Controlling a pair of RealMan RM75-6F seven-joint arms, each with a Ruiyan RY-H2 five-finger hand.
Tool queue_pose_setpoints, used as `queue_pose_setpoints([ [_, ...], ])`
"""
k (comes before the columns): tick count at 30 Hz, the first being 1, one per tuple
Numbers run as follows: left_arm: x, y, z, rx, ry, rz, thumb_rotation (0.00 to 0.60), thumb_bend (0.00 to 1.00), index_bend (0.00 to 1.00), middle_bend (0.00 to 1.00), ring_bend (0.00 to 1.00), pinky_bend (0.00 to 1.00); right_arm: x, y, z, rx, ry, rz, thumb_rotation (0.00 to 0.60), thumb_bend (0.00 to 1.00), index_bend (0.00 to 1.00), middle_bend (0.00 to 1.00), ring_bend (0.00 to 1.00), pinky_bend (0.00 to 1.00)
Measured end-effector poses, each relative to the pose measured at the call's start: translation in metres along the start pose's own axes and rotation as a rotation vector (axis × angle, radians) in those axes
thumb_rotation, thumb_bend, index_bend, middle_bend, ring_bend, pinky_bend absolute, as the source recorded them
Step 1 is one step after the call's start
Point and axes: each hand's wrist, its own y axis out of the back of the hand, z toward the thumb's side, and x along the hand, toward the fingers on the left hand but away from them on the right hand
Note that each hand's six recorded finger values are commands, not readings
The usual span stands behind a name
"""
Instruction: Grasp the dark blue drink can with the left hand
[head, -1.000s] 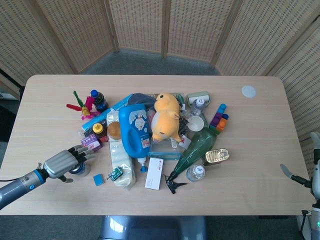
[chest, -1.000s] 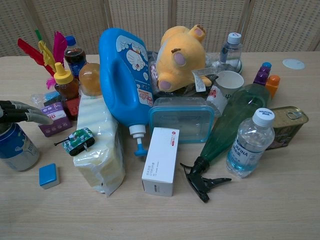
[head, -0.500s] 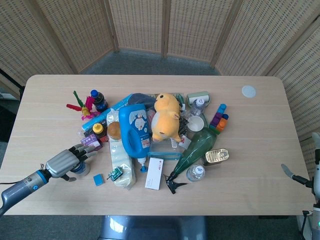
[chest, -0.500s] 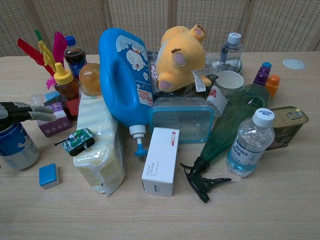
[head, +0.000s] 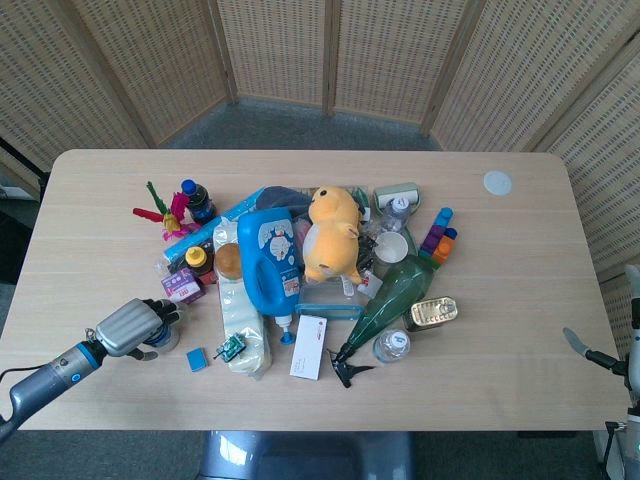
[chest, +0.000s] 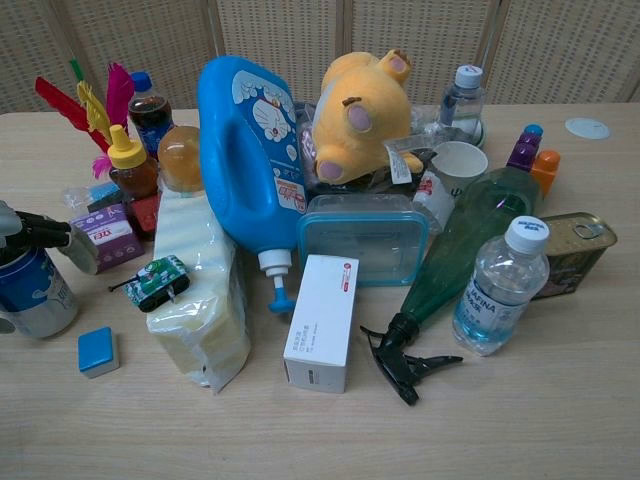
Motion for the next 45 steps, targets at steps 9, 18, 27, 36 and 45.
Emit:
queue_pose_setpoints([
  [9,-0.002,0.003,-0.001,0.02,0.007,0.037,0.6,0.13,0.56,0.49,0.5,0.68,0.0,0.0,0.0,-0.007,-0.002,0.0,0.452,0.0,0.0,0.0,0.0,0.0],
  [18,-0.002,0.011,0.0,0.016,0.003,0.077,0.6,0.14,0.61,0.54,0.55,0.71,0.0,0.001,0.0,-0.009,-0.002,-0.003,0.454,0.0,0.0,0.0,0.0,0.0],
  [27,-0.002,0.036,0.003,0.011,-0.01,0.144,0.6,0.14,0.59,0.54,0.55,0.71,0.001,0.002,0.0,-0.012,-0.001,-0.003,0.452,0.0,0.0,0.0,0.0,0.0],
  [36,-0.003,0.088,0.014,0.051,-0.048,0.241,0.6,0.14,0.58,0.53,0.55,0.71,0.001,0.004,0.0,-0.021,-0.001,-0.006,0.451,0.0,0.0,0.0,0.0,0.0],
  [45,-0.005,0.177,0.017,0.169,-0.045,0.376,0.6,0.13,0.57,0.51,0.55,0.71,0.002,0.006,0.0,-0.028,0.0,-0.007,0.452,0.0,0.0,0.0,0.0,0.0],
])
